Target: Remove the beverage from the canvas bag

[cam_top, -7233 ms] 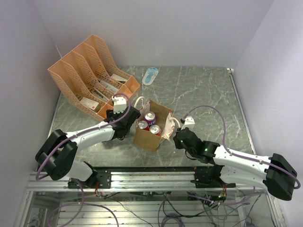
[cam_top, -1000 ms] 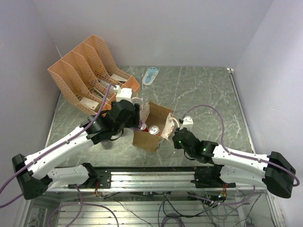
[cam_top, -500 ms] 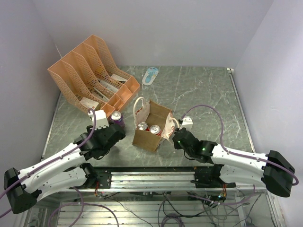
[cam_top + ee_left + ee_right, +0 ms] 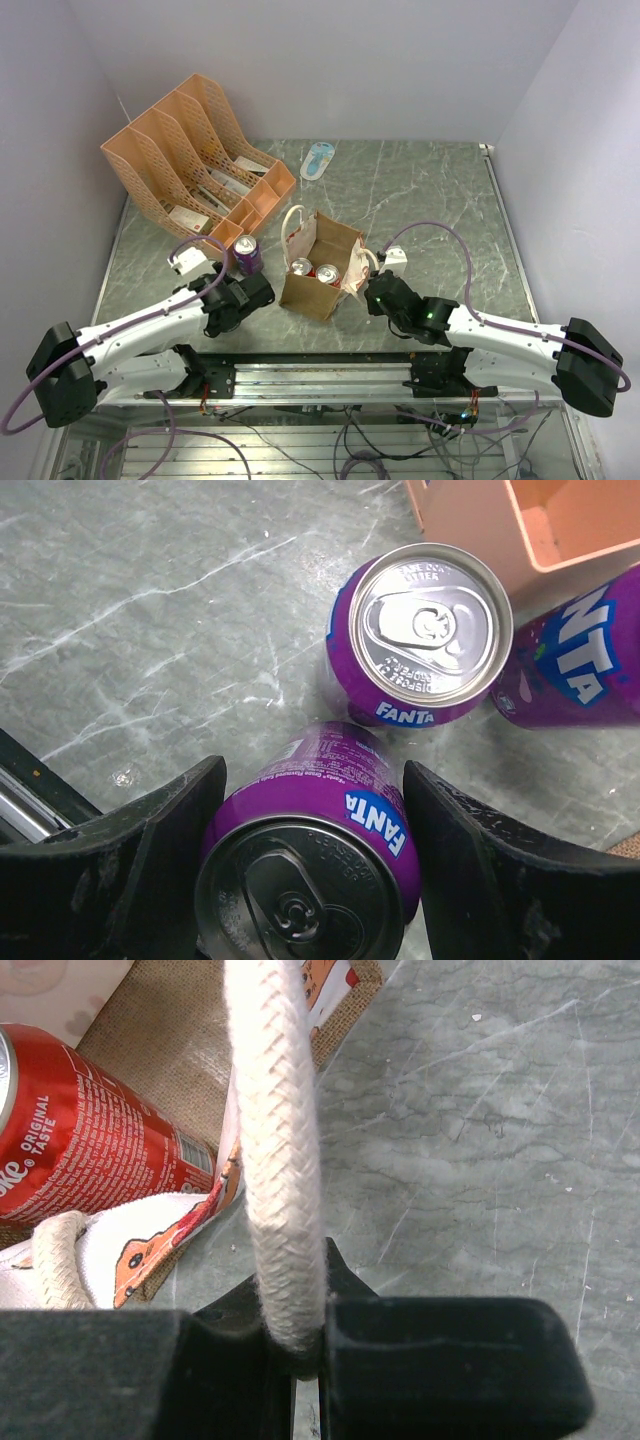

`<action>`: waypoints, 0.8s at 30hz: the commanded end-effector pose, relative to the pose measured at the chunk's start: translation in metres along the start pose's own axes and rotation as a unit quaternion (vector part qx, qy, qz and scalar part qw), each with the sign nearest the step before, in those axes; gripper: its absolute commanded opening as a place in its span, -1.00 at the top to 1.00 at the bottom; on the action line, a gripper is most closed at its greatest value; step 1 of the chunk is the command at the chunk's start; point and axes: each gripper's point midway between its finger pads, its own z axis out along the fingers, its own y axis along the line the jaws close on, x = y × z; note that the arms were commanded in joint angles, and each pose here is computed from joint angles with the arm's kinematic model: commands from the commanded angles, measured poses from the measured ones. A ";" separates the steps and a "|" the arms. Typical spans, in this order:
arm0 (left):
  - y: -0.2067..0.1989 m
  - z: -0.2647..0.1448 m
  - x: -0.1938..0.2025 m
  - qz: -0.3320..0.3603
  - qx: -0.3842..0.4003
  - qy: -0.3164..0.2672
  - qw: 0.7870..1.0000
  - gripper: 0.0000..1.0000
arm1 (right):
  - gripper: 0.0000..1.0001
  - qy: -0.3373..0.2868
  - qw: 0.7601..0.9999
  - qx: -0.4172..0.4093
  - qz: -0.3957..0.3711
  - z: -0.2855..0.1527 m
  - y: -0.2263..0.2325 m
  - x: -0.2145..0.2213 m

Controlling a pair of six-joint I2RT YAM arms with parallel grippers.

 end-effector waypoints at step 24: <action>0.009 0.010 0.001 -0.085 -0.036 -0.029 0.995 0.53 | 0.89 0.009 1.000 0.021 -0.017 -0.001 -0.009 0.005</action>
